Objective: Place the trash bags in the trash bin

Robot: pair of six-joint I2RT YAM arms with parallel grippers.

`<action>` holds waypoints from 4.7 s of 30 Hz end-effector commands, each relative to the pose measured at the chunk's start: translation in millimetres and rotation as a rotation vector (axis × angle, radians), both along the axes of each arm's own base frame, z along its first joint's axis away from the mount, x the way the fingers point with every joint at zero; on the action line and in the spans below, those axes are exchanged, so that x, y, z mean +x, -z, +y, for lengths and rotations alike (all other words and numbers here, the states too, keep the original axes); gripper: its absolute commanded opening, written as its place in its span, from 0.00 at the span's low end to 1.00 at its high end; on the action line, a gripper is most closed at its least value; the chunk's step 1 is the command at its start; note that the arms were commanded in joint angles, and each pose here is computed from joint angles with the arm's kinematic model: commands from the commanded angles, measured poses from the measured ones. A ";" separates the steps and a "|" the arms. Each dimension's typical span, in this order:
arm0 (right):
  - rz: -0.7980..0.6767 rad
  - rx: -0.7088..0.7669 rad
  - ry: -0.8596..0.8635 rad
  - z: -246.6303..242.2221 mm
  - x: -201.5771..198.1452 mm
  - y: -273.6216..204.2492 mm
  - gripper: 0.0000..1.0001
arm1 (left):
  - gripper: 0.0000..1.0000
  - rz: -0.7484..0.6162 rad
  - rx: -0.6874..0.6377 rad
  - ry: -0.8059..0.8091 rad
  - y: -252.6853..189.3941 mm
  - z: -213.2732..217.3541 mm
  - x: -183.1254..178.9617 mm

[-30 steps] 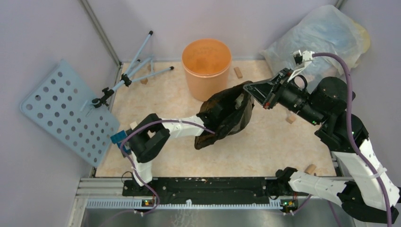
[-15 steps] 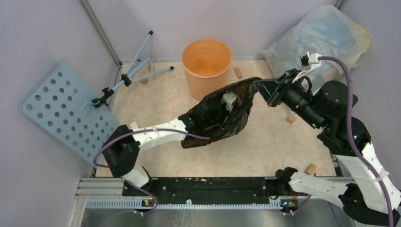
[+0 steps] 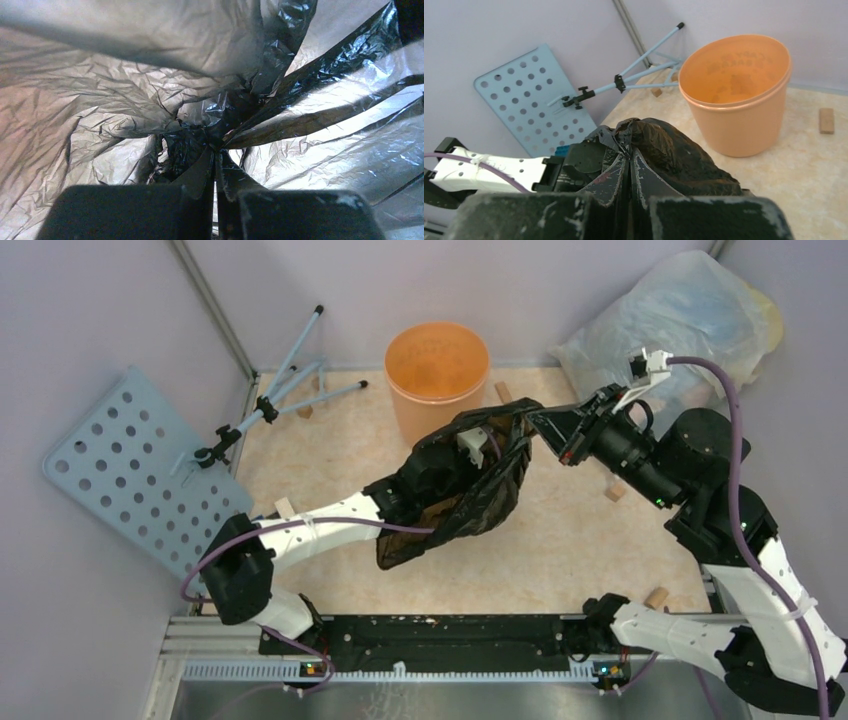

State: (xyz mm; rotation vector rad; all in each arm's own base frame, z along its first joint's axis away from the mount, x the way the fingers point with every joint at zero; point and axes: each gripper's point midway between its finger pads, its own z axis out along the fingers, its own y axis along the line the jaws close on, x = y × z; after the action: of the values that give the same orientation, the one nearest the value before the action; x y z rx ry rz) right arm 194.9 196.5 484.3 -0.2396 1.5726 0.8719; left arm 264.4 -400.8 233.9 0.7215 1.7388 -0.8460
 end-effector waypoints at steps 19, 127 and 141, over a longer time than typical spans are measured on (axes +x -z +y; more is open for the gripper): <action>0.005 0.112 -0.214 45.8 -11.1 -17.1 0.00 | 0.00 -0.007 -0.207 0.026 -20.5 -35.0 11.1; -0.073 -0.042 0.196 -2.5 49.4 24.0 0.00 | 0.70 0.175 -0.034 0.235 -33.9 35.4 -68.5; -0.080 -0.133 0.264 12.4 84.2 44.4 0.00 | 0.73 0.217 -0.006 0.310 -57.3 61.5 -105.0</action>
State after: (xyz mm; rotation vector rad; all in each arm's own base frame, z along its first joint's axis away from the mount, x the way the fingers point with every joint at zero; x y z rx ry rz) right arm 276.5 215.0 418.2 -0.1840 1.6224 0.5632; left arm 173.0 -353.3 237.2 0.9528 1.9683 -1.1431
